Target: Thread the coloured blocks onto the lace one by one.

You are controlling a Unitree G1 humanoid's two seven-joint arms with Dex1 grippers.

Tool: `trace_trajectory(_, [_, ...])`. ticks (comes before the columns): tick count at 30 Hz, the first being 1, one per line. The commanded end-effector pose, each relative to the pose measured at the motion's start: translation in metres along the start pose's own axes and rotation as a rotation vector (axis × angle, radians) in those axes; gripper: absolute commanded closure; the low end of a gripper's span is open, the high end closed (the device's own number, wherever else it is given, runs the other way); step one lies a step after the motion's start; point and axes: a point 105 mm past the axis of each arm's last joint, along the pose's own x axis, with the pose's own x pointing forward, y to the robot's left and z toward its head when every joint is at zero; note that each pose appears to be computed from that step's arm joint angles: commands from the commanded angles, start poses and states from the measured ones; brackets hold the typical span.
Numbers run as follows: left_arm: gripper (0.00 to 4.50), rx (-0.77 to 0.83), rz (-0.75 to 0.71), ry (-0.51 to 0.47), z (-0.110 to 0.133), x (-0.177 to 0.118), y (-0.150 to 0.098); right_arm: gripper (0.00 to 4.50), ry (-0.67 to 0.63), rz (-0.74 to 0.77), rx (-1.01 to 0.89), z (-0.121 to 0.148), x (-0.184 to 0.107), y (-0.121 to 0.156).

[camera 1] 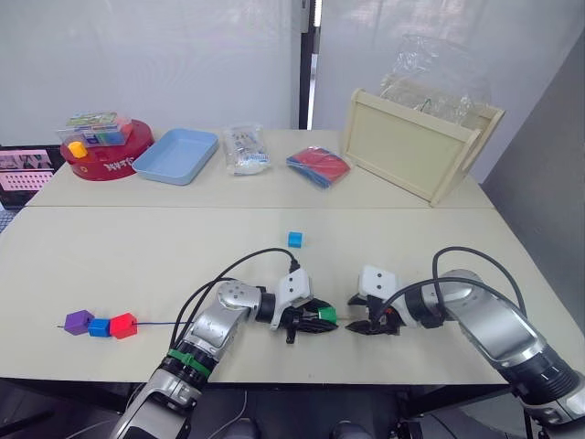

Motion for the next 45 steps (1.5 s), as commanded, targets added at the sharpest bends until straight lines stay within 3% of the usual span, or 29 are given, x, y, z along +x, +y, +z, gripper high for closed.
trace_trajectory(1, [3.27, 0.029, 0.010, -0.012, 0.007, -0.004, 0.002, 3.56, 0.008, -0.006, 0.013, -0.005, -0.001, -0.001])
trace_trajectory(4, [3.27, 0.034, 0.031, -0.012, 0.008, -0.014, 0.003, 4.50, -0.005, 0.007, -0.003, 0.000, -0.003, 0.000])
trace_trajectory(12, [3.27, 0.026, 0.150, 0.046, -0.001, -0.070, 0.001, 4.50, -0.039, 0.030, -0.066, 0.019, 0.002, -0.011])
trace_trajectory(16, [3.27, -0.014, 0.258, 0.145, -0.021, -0.132, -0.008, 4.50, -0.067, 0.074, -0.119, 0.036, 0.008, -0.013])
trace_trajectory(22, [3.27, -0.116, 0.530, 0.383, -0.052, -0.256, -0.022, 4.50, -0.066, 0.124, -0.189, 0.045, 0.016, -0.014])
trace_trajectory(24, [3.27, -0.126, 0.572, 0.461, -0.058, -0.282, -0.031, 4.50, -0.074, 0.134, -0.201, 0.049, 0.018, -0.015])
trace_trajectory(27, [3.27, -0.142, 0.618, 0.493, -0.061, -0.304, -0.037, 4.50, -0.083, 0.144, -0.211, 0.053, 0.020, -0.015])
trace_trajectory(28, [2.77, -0.140, 0.626, 0.492, -0.060, -0.309, -0.038, 4.50, -0.086, 0.148, -0.213, 0.054, 0.021, -0.015])
trace_trajectory(29, [2.23, -0.138, 0.628, 0.490, -0.059, -0.312, -0.039, 4.50, -0.087, 0.150, -0.215, 0.054, 0.021, -0.015])
trace_trajectory(32, [1.29, -0.079, 0.662, 0.382, -0.031, -0.318, -0.029, 4.50, -0.094, 0.163, -0.223, 0.057, 0.025, -0.013])
trace_trajectory(36, [0.02, -0.021, 0.592, 0.128, 0.009, -0.288, -0.017, 4.50, -0.098, 0.187, -0.219, 0.058, 0.023, -0.007])
trace_trajectory(41, [0.02, -0.028, 0.407, 0.036, 0.018, -0.231, -0.018, 4.50, -0.098, 0.218, -0.208, 0.060, 0.022, 0.000])
trace_trajectory(45, [0.02, -0.053, 0.239, -0.067, 0.004, -0.153, -0.016, 4.50, -0.067, 0.238, -0.184, 0.059, 0.021, 0.008])
